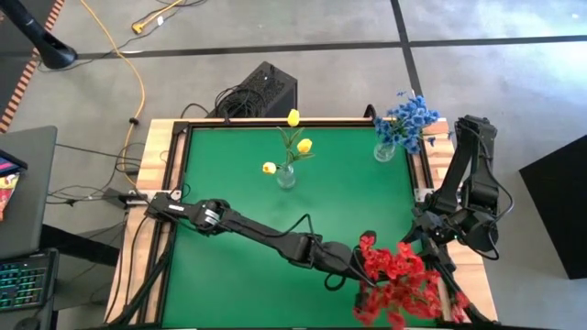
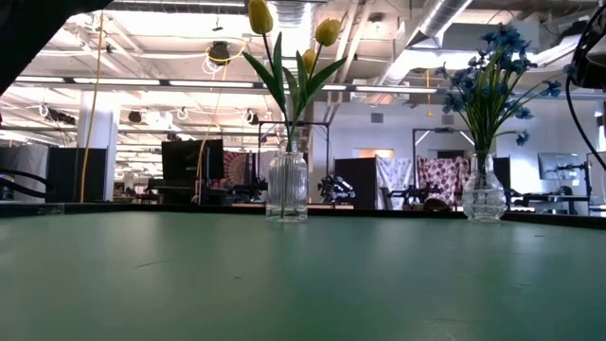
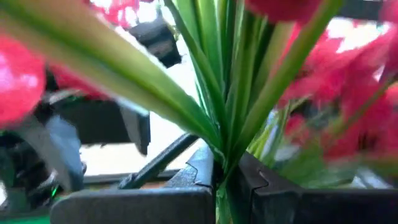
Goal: Sort flowers into vase by color
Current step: Put the red flowers into the yellow vase
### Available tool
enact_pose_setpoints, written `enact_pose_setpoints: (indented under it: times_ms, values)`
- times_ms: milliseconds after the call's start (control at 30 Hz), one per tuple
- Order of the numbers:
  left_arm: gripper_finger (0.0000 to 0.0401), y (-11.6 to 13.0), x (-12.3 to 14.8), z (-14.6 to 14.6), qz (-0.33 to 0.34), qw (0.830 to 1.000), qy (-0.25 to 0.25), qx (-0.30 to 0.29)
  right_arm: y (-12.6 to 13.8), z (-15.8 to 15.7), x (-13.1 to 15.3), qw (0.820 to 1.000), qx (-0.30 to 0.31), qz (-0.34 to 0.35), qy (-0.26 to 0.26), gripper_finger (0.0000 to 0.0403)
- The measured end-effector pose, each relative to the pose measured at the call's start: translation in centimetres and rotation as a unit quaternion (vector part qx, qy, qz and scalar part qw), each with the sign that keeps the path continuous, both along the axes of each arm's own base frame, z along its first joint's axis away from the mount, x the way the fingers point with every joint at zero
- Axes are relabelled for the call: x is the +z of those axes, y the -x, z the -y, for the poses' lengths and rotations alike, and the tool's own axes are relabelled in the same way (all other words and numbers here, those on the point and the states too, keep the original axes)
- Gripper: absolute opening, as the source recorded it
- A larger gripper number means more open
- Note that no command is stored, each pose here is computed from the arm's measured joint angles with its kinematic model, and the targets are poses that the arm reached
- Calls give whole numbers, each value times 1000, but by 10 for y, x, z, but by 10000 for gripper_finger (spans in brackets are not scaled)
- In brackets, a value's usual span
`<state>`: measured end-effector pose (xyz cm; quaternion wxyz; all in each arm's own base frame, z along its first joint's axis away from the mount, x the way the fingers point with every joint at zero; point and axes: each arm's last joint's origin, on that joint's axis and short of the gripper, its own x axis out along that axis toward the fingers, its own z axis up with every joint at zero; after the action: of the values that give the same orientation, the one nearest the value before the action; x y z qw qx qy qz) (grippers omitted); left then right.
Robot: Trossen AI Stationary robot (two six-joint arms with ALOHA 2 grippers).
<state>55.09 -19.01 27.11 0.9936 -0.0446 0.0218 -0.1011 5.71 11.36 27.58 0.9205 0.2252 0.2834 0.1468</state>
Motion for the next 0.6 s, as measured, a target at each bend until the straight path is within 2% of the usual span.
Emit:
enact_pose_setpoints:
  times_ms: [600]
  values:
    - [0, 2, -6, -3, -51, 999, -6, -2, 0, 0, 0, 1000, 0, 0, -1, 271]
